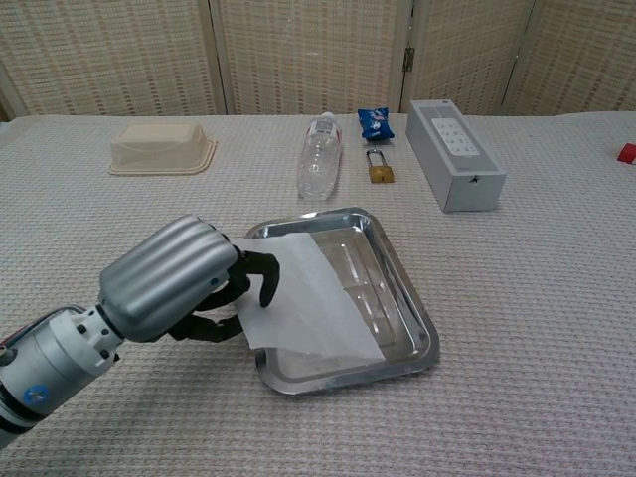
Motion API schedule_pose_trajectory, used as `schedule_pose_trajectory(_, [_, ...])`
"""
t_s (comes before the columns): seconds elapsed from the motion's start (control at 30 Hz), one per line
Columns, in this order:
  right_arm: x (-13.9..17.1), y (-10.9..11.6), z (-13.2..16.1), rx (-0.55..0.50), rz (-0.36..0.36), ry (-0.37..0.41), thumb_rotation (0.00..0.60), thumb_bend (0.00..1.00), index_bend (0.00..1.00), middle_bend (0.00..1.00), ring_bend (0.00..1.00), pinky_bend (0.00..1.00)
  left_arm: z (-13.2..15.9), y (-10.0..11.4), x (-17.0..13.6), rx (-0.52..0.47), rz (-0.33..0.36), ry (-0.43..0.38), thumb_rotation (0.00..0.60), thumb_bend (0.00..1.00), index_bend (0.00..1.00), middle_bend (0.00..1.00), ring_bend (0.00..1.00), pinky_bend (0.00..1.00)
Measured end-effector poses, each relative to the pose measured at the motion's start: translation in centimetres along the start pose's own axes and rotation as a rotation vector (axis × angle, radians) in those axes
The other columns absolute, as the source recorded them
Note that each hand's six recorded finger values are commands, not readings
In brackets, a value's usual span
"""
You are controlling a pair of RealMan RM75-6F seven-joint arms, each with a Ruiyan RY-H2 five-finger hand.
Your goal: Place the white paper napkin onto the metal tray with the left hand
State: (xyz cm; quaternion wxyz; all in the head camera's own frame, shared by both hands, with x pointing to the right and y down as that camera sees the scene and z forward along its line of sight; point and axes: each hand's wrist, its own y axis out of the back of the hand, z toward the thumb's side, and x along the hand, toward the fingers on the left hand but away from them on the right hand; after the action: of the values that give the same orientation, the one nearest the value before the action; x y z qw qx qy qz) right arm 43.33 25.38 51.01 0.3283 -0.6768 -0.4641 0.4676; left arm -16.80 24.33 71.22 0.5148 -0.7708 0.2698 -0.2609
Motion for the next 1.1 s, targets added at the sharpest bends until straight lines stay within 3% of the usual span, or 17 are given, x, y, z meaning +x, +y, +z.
schedule_pose_trajectory(0.23, [0.3,0.1,0.3,-0.014,0.013,0.016,0.600,0.37,0.00,0.00,0.00,0.00,1.5,-0.7,1.7,0.013,-0.024,-0.027,0.600,0.62,0.58,1.00,1.00,1.00])
schedule_pose_trajectory(0.5, [0.2,0.0,0.1,-0.011,0.020,0.009,0.600,0.37,0.00,0.00,0.00,0.00,-0.4,-0.7,2.3,0.009,-0.029,0.006,0.600,0.62,0.58,1.00,1.00,1.00])
schedule_pose_trajectory(0.7, [0.0,-0.4,0.1,-0.006,0.028,0.007,0.600,0.37,0.00,0.00,0.00,0.00,-1.6,-0.1,2.7,0.005,0.006,0.019,0.600,0.61,0.55,1.00,1.00,1.00])
schedule_pose_trajectory(0.97, [-0.1,-0.2,0.1,-0.012,0.020,0.010,0.600,0.37,0.00,0.00,0.00,0.00,-1.1,-0.5,2.9,-0.009,-0.011,0.035,0.600,0.30,0.40,1.00,1.00,1.00])
schedule_pose_trajectory(1.1, [0.0,-0.1,0.2,-0.015,0.017,0.016,0.600,0.37,0.00,0.00,0.00,0.00,-0.4,-0.5,3.1,-0.002,-0.020,0.028,0.600,0.22,0.36,1.00,1.00,1.00])
